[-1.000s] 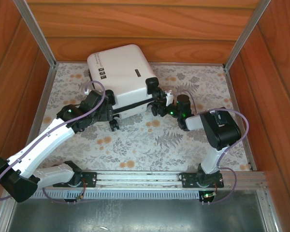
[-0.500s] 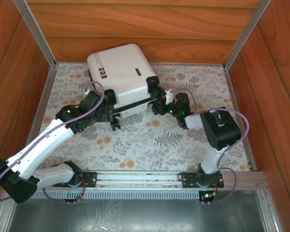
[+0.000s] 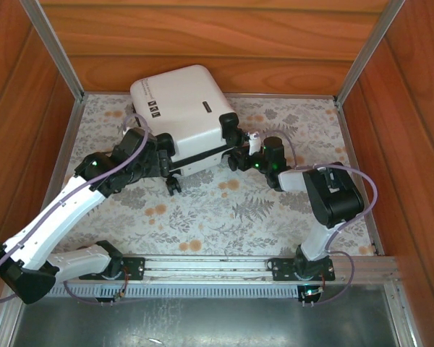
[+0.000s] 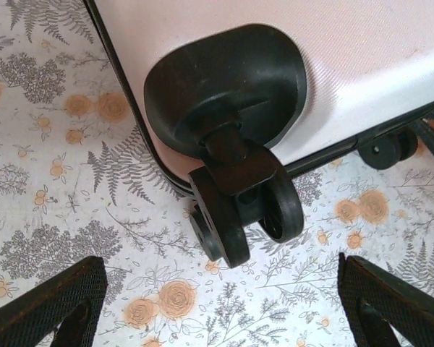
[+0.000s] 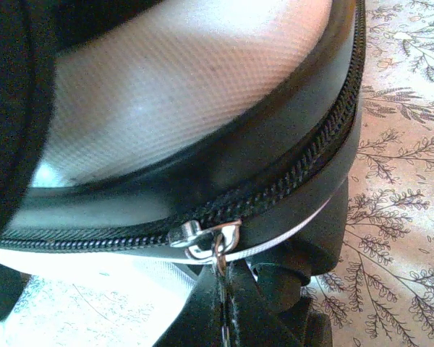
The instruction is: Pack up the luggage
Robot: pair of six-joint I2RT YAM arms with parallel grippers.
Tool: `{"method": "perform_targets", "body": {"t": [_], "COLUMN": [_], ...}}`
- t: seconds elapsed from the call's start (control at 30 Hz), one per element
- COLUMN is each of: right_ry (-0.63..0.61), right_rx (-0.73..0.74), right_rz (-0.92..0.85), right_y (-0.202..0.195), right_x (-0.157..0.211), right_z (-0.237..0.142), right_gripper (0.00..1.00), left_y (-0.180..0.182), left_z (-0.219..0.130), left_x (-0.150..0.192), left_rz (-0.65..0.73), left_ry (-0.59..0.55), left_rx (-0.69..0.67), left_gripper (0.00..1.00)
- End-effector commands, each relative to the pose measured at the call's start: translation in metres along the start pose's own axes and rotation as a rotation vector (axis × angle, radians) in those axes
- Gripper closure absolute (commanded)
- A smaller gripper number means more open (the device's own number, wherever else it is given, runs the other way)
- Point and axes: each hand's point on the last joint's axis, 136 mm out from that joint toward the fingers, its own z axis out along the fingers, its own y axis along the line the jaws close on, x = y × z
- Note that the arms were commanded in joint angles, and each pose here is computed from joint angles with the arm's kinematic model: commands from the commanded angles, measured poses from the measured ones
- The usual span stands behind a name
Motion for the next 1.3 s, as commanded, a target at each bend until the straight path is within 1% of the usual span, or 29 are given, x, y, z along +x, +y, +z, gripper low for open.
{"method": "perform_targets", "body": {"t": [0.0, 0.33, 0.47, 0.6, 0.63, 0.83, 0.97, 1.1, 1.2, 1.27], "right_ry": [-0.091, -0.065, -0.058, -0.028, -0.050, -0.040, -0.025, -0.012, -0.006, -0.003], "right_rx": [0.007, 0.006, 0.011, 0.007, 0.001, -0.002, 0.000, 0.005, 0.002, -0.002], "right_rz": [-0.069, -0.065, -0.067, -0.066, -0.082, -0.106, -0.121, -0.123, -0.121, -0.120], "right_y": [0.003, 0.006, 0.006, 0.007, 0.012, 0.016, 0.017, 0.017, 0.017, 0.017], "right_x": [-0.039, -0.038, -0.039, -0.033, -0.043, -0.046, -0.043, -0.040, -0.038, -0.037], "right_z": [-0.006, -0.009, -0.012, -0.012, -0.018, -0.024, -0.026, -0.027, -0.026, -0.026], "right_gripper": [1.00, 1.00, 1.00, 1.00, 1.00, 1.00, 1.00, 1.00, 1.00, 1.00], "left_y": [0.005, -0.002, -0.002, 0.005, 0.005, 0.004, 0.004, 0.002, 0.004, 0.005], "left_z": [-0.002, 0.043, 0.054, 0.065, 0.068, 0.087, 0.095, 0.103, 0.107, 0.111], "left_x": [0.005, 0.024, 0.020, 0.014, 0.013, 0.009, 0.001, -0.004, -0.005, -0.005], "left_rz": [-0.032, -0.056, -0.057, -0.037, -0.032, -0.023, -0.055, -0.159, -0.187, -0.192], "left_ry": [0.035, 0.151, 0.143, 0.119, 0.123, 0.144, 0.128, 0.123, 0.123, 0.133], "left_rx": [-0.029, -0.141, -0.185, -0.252, -0.262, -0.293, -0.287, -0.191, -0.177, -0.174], "left_gripper": [0.13, 0.16, 0.16, 0.16, 0.16, 0.18, 0.19, 0.19, 0.19, 0.23]}}
